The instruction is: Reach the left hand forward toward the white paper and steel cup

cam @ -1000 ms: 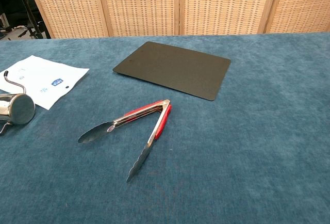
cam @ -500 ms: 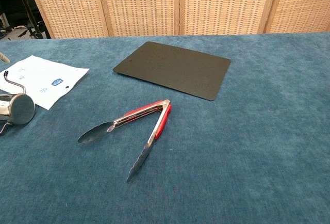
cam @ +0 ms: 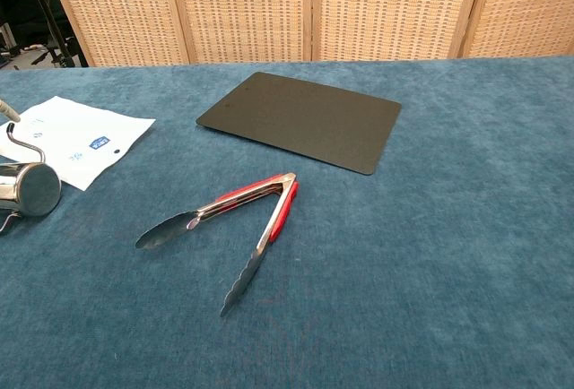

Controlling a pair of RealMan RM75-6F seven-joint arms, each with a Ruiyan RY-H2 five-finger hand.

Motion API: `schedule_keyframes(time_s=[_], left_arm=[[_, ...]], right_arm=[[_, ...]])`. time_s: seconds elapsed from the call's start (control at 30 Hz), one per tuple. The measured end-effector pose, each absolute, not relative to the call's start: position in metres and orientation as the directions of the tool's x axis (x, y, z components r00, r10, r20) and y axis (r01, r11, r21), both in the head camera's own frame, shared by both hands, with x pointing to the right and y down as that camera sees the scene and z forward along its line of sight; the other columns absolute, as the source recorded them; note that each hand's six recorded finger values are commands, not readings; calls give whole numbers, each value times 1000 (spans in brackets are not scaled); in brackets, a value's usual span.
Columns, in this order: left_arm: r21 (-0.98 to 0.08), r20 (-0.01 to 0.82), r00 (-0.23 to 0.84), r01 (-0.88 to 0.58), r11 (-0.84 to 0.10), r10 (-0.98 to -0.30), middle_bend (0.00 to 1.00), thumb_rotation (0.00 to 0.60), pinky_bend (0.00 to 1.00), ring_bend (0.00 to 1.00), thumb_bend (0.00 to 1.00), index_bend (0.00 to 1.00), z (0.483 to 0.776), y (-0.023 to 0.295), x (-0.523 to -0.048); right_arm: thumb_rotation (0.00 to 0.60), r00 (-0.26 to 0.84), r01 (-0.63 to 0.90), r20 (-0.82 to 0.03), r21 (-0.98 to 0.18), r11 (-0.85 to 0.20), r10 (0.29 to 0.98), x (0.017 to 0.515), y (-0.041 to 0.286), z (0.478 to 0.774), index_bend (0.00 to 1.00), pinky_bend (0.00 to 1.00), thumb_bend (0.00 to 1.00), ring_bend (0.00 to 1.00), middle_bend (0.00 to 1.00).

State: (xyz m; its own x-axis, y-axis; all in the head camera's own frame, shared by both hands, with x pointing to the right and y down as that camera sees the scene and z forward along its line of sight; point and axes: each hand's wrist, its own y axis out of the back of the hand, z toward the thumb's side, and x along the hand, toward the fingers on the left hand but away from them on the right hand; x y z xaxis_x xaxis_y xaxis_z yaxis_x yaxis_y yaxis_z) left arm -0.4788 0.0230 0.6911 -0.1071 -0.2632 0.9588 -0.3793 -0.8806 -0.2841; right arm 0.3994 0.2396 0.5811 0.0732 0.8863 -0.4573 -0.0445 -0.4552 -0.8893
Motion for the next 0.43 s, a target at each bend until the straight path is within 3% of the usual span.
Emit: schedule_keyframes(time_s=[0.43], left_arm=[[-280,960,-114,-389,-878,-255,665,600,641,780,1000,0,699,29,-483]], right_arm=[[600,75,-50,-462,-887,-460,884,399,241,583,0,0,156,0,0]])
